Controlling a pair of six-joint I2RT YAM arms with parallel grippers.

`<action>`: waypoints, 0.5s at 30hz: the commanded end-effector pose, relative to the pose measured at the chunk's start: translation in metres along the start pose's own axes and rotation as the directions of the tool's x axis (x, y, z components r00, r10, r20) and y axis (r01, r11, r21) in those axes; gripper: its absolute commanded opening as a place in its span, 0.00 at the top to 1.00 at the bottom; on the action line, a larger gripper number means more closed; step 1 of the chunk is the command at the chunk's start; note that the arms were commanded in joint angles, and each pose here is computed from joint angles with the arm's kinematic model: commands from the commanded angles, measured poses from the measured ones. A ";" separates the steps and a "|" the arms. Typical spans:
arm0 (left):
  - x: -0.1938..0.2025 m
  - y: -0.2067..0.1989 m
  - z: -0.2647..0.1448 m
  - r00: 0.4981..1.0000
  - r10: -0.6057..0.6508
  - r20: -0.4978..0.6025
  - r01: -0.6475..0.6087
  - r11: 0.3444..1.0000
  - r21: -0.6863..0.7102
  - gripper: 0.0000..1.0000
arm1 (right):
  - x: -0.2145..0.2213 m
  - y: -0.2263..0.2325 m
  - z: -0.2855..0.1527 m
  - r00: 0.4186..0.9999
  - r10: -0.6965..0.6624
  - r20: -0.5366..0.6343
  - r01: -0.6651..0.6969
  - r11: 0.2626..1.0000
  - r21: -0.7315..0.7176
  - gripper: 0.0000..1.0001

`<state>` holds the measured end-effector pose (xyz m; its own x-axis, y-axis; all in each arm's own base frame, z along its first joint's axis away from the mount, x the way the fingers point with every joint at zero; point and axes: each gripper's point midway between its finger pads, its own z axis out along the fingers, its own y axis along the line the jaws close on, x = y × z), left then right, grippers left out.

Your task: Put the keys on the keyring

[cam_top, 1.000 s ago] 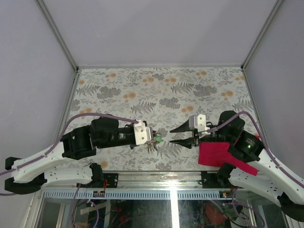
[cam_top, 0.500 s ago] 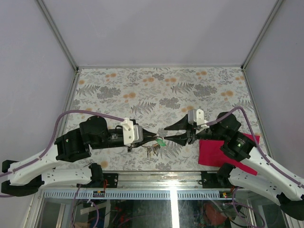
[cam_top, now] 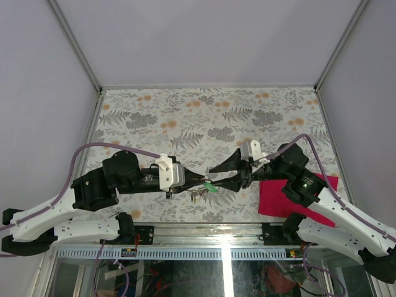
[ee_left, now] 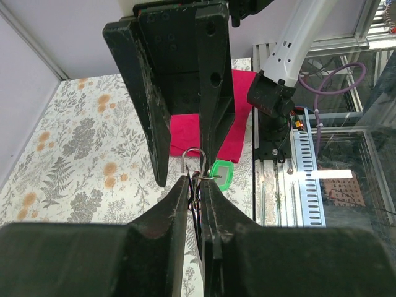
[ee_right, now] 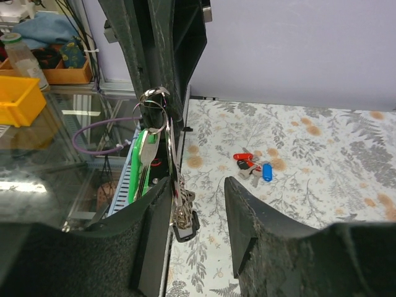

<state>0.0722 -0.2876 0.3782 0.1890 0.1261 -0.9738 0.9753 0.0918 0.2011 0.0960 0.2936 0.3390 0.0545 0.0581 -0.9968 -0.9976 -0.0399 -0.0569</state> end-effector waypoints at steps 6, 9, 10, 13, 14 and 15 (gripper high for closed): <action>-0.031 0.003 0.000 0.994 0.017 0.109 -0.018 1.000 0.000 1.00 | -0.012 0.009 0.012 0.999 0.009 0.046 -0.005 0.996 -0.095 0.58; -0.031 0.003 0.000 0.994 0.016 0.110 -0.016 1.000 -0.004 1.00 | -0.013 0.010 0.015 0.998 0.017 0.054 -0.011 0.994 -0.113 0.63; -0.030 0.004 0.000 0.994 0.016 0.108 -0.015 1.000 -0.007 1.00 | -0.013 0.010 0.015 0.998 0.025 0.055 -0.018 0.993 -0.119 0.65; -0.030 0.004 -0.001 0.994 0.017 0.111 -0.015 1.000 -0.013 1.00 | -0.016 0.012 0.018 0.997 0.032 0.070 -0.022 0.991 -0.136 0.71; -0.030 0.005 0.000 0.994 0.015 0.110 -0.013 1.000 -0.015 1.00 | -0.016 0.013 0.018 0.997 0.036 0.071 -0.026 0.990 -0.140 0.72; -0.029 0.005 0.000 0.994 0.014 0.109 -0.012 1.000 -0.017 1.00 | -0.016 0.014 0.019 0.997 0.040 0.072 -0.029 0.989 -0.145 0.74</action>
<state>0.0710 -0.2893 0.3768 0.1876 0.1284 -0.9738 0.9767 0.0813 0.1988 0.0896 0.3080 0.3330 -0.0185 0.0521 -0.9985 -0.9902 -0.1389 0.0111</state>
